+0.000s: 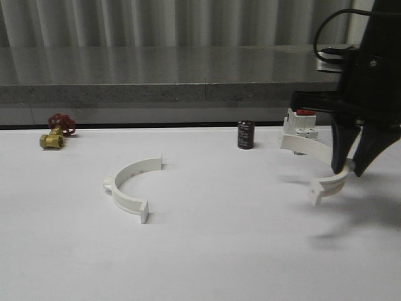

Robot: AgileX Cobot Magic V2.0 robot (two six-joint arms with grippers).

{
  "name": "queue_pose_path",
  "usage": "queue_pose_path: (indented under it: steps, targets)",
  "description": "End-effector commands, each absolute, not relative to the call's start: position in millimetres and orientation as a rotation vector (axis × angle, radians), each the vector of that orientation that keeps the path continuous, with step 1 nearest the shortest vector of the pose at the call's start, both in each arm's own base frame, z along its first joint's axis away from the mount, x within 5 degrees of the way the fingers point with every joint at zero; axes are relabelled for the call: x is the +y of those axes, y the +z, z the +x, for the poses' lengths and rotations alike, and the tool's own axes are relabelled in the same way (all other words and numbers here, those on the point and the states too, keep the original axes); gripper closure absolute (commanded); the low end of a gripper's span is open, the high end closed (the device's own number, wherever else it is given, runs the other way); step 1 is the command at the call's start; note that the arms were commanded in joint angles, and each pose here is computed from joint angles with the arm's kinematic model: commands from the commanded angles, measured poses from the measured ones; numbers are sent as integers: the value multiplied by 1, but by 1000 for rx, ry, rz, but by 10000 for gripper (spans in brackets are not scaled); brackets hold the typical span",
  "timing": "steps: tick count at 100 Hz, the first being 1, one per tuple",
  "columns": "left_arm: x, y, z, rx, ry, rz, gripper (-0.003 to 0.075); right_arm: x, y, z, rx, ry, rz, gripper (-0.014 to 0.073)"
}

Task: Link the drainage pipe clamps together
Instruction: 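Carry the clamp half to the placed half and press ends together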

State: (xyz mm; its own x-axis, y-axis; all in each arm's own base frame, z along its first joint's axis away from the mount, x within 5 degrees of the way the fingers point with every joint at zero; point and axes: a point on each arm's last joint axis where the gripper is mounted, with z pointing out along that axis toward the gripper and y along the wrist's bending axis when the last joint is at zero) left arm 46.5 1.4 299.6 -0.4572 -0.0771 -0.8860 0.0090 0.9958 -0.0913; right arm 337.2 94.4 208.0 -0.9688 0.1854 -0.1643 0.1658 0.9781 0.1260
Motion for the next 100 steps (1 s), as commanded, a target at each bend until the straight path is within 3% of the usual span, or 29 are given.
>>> queue_pose_path:
  steps: [1, 28, 69, 100]
  targets:
    - [1, 312, 49, 1965, -112, -47, 741, 108, 236, 337, 2840, 236, 292, 660]
    - [1, 312, 49, 1965, -112, -47, 741, 159, 248, 346, 2755, 201, 347, 660]
    - [1, 312, 49, 1965, -112, -47, 741, 246, 223, 362, 2824, 256, 284, 660]
    - [1, 312, 49, 1965, -112, -47, 741, 270, 209, 376, 2858, 262, 283, 660]
